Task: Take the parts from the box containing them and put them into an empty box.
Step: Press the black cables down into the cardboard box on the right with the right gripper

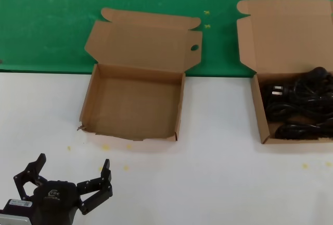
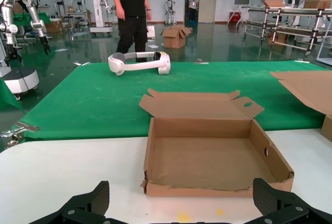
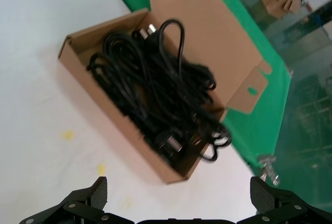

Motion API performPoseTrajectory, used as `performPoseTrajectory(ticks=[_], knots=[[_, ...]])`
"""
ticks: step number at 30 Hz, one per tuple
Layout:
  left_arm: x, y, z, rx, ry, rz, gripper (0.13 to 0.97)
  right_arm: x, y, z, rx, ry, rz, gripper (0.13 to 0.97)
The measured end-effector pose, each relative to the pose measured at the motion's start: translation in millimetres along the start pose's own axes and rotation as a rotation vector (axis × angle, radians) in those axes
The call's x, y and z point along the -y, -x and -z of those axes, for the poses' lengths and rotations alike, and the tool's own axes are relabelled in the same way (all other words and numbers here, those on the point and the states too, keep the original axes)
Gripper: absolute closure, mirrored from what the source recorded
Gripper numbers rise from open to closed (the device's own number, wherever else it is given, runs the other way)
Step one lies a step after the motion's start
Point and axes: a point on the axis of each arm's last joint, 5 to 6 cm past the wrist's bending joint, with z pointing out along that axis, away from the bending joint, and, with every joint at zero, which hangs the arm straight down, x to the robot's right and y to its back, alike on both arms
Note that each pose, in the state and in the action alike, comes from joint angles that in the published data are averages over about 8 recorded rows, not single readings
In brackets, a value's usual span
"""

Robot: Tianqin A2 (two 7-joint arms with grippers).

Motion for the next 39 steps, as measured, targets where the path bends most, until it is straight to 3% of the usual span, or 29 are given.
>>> performPoseTrajectory(ticks=[26,39], knots=[[0.0,0.0,0.0,0.0,0.0,0.0,0.132,38.1,-42.8,-30.5,-0.083,-0.135,0.352,0.13],[0.0,0.0,0.0,0.0,0.0,0.001,0.132,33.8,-73.4,-73.9,-0.044,-0.229,0.362,0.13]])
